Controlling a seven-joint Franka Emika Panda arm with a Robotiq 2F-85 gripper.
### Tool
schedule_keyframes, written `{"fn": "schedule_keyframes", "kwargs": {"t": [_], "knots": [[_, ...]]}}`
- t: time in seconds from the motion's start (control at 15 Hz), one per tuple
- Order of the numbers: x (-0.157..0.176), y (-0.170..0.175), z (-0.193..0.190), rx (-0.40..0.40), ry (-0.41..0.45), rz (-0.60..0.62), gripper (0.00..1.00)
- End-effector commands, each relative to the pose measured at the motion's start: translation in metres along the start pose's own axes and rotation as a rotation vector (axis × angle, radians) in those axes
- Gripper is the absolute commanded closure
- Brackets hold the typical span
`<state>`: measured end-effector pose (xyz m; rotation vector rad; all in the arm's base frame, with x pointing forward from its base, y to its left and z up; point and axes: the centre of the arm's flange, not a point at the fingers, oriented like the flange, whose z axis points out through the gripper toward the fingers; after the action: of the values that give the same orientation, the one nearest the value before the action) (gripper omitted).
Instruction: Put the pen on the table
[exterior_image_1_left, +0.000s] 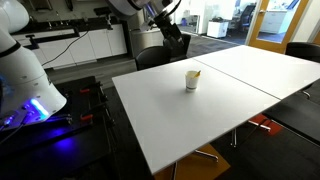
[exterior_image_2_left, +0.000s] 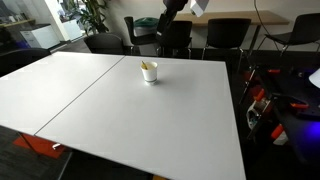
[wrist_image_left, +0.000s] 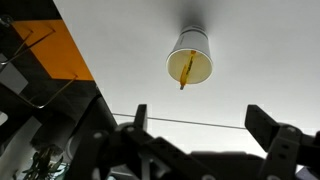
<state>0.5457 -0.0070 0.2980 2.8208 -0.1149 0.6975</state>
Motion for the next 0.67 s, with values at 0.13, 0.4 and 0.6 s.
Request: {"fn": "schedule_keyframes", "kwargs": {"t": [0.13, 0.4, 0.6], "knots": [[0.004, 0.012, 0.028, 0.063, -0.019, 0.082, 0.00], [0.006, 0.025, 0.049, 0.080, -0.084, 0.136, 0.00], [0.011, 0.037, 0.063, 0.098, -0.119, 0.141, 0.00]]}}
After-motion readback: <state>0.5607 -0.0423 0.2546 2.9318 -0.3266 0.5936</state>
